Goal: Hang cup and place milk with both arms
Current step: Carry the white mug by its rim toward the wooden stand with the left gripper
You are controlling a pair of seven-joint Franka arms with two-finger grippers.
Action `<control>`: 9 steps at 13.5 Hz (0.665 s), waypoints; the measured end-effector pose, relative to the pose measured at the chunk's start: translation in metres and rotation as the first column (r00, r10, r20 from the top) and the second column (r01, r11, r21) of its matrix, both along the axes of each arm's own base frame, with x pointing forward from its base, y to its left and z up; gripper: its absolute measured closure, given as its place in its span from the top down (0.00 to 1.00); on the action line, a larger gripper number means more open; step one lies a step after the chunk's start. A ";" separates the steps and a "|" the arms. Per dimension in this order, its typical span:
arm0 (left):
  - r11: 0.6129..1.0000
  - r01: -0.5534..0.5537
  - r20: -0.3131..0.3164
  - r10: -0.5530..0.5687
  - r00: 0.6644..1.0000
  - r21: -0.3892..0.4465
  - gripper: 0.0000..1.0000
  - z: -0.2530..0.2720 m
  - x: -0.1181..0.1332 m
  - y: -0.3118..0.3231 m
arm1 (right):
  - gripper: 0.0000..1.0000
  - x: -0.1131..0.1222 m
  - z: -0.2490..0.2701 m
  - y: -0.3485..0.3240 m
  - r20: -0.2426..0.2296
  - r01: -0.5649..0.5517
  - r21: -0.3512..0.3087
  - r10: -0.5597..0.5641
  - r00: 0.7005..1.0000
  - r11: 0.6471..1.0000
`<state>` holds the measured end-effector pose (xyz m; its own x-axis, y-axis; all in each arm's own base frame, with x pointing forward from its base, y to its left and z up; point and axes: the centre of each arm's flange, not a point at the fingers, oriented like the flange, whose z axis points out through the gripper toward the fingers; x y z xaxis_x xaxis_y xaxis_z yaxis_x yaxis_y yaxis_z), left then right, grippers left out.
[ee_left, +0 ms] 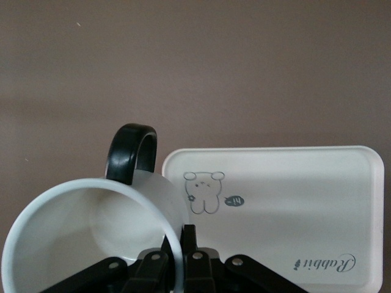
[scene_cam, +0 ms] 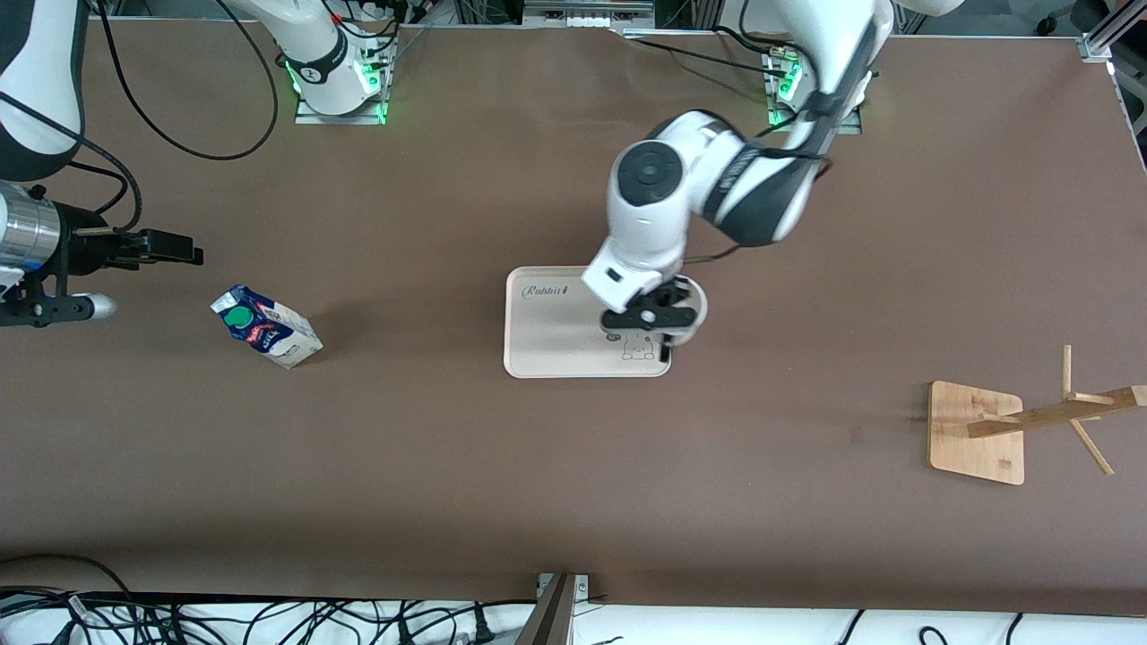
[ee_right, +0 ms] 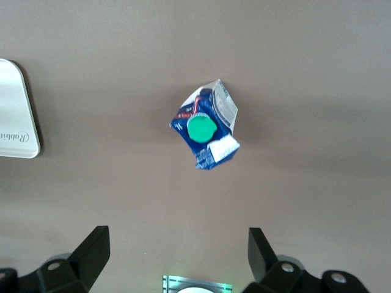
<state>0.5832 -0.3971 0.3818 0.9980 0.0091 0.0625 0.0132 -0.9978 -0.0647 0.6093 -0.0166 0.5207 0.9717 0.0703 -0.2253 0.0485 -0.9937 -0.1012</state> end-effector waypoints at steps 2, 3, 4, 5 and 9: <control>1.000 0.005 0.004 -0.005 1.000 0.003 0.06 0.032 0.032 0.043 | 1.00 0.003 0.016 0.003 0.032 -0.016 -0.034 0.017 0.999 0.999; 1.000 -0.014 0.010 0.014 1.000 0.001 0.06 0.044 0.045 0.063 | 1.00 0.004 0.023 0.005 0.044 -0.022 -0.043 0.024 0.999 0.999; 0.999 -0.034 0.022 0.035 0.999 -0.005 0.06 0.054 0.058 0.085 | 1.00 0.005 0.027 0.006 0.053 -0.027 -0.054 0.030 0.998 0.998; 0.999 -0.035 0.026 0.035 0.999 -0.005 0.06 0.062 0.070 0.107 | 1.00 0.006 0.030 0.005 0.060 -0.031 -0.074 0.035 0.998 0.997; 1.000 0.005 0.005 -0.005 1.000 0.013 0.06 0.083 0.088 0.160 | 1.00 0.011 0.039 0.008 0.092 -0.095 -0.131 0.108 0.990 0.987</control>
<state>0.6708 -0.2376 0.4649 0.9977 0.0034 0.0677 0.0086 -0.9969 -0.0780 0.6208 -0.0084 0.5597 0.9788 0.1467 -0.1427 0.1532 -0.9876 0.0352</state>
